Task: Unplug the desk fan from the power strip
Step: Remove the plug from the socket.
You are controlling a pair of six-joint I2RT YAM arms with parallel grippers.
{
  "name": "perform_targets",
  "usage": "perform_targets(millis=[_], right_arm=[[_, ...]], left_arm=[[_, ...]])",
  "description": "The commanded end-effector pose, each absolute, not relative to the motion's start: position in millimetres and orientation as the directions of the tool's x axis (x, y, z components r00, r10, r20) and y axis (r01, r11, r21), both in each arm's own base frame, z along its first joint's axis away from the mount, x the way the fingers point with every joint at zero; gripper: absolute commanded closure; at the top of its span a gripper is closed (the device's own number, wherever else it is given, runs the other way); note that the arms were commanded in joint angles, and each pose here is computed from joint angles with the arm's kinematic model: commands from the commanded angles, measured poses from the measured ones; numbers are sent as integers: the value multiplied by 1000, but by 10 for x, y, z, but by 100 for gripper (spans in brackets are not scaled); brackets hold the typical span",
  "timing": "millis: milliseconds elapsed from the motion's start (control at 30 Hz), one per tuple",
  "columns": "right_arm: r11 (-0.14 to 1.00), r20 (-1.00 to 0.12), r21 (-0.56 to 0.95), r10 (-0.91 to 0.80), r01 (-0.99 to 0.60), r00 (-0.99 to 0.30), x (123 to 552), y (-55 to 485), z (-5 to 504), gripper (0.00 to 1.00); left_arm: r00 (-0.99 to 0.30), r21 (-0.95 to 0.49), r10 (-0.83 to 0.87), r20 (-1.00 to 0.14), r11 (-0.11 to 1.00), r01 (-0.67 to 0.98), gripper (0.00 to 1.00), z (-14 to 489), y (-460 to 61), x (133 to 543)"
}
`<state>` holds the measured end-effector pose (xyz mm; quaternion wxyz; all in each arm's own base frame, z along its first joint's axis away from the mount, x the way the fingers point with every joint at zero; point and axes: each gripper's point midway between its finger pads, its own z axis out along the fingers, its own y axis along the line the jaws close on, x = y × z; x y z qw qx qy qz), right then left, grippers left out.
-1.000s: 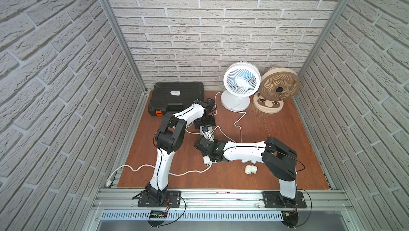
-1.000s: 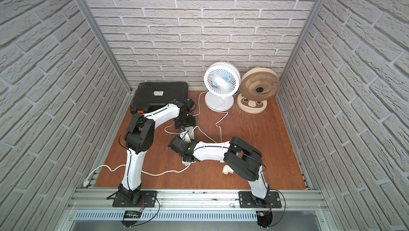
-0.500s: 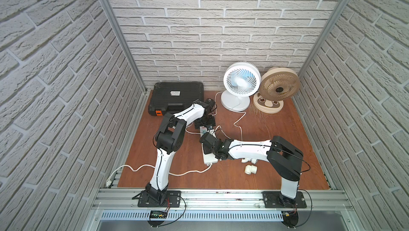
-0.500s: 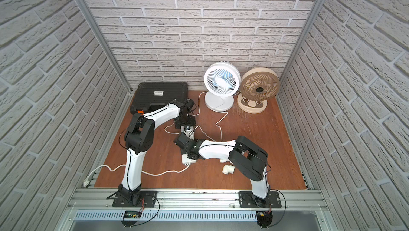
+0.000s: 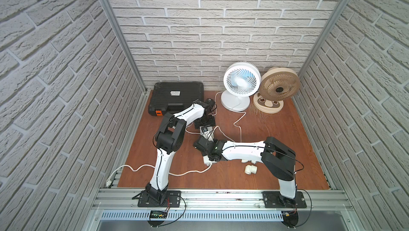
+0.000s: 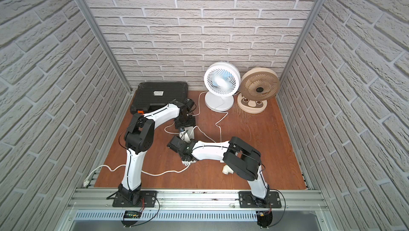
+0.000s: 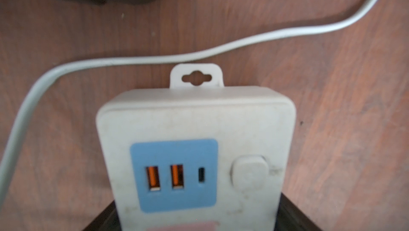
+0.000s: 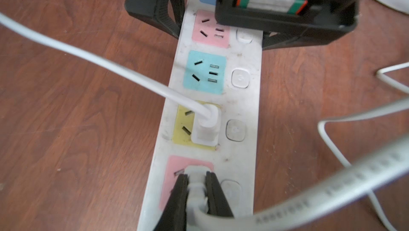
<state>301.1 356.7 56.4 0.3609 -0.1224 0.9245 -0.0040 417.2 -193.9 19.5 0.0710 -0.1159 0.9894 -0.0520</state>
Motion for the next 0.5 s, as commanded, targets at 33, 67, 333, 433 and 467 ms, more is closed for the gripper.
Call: perform_targets(millis=[33,67,333,433,467], right_arm=[[943,-674,-191,-328,-273,-662,2947,3636,651,97],[943,-674,-190,-327,-273,-662,2945,3636,648,97],[954,-664,-125,-286,-274,-691,2922,3627,556,97],[966,-655,-21,-208,-257,-727,2932,3602,580,98],[969,-647,13,-181,-248,-741,2938,3588,563,97]], left_arm=[[-975,-69,-221,9,973,-222,100,-401,-1907,3877],[-975,-70,-221,10,973,-221,100,-403,-1909,3875],[-976,-71,-219,7,973,-219,100,-391,-1908,3882],[-976,-71,-216,6,974,-216,100,-379,-1912,3882],[-976,-71,-217,4,974,-216,100,-380,-1911,3888]])
